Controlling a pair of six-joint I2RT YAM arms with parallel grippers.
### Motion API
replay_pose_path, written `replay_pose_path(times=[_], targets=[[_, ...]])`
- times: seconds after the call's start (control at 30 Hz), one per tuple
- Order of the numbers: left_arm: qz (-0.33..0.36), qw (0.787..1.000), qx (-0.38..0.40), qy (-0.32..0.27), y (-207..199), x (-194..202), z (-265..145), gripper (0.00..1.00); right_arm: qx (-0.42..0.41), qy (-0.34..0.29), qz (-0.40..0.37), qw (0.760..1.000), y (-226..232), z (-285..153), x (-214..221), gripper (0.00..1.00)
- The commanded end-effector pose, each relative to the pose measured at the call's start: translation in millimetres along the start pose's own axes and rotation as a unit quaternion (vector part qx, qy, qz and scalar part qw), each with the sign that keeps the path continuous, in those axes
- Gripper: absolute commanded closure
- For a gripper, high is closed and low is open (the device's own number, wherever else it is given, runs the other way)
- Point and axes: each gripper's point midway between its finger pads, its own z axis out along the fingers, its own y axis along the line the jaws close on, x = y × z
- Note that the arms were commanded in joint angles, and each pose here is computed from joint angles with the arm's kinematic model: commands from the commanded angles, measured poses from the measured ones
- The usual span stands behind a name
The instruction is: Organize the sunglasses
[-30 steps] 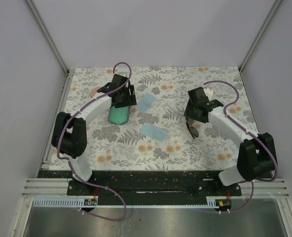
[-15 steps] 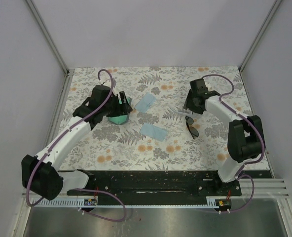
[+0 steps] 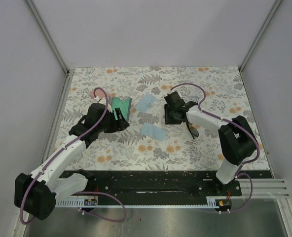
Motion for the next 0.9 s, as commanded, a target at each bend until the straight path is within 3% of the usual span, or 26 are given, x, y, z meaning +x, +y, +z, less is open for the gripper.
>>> replay_pose_path(times=[0.0, 0.53, 0.77, 0.87], targets=[[0.015, 0.999, 0.031, -0.029, -15.9, -18.5, 3.6, 0.32, 0.002, 0.015, -0.012, 1.0, 5.2, 13.4, 12.7, 0.59], [0.05, 0.997, 0.045, -0.03, -34.3, -38.8, 35.7, 0.4, 0.013, 0.075, -0.05, 0.996, 5.9, 35.0, 61.5, 0.63], [0.072, 0.996, 0.052, -0.004, -41.5, -38.0, 58.7, 0.41, 0.019, 0.093, -0.066, 0.993, 3.9, 40.8, 73.5, 0.78], [0.082, 0.995, 0.059, 0.007, -46.4, -37.1, 69.6, 0.41, 0.036, 0.084, -0.07, 0.993, -2.5, 39.1, 70.0, 0.95]])
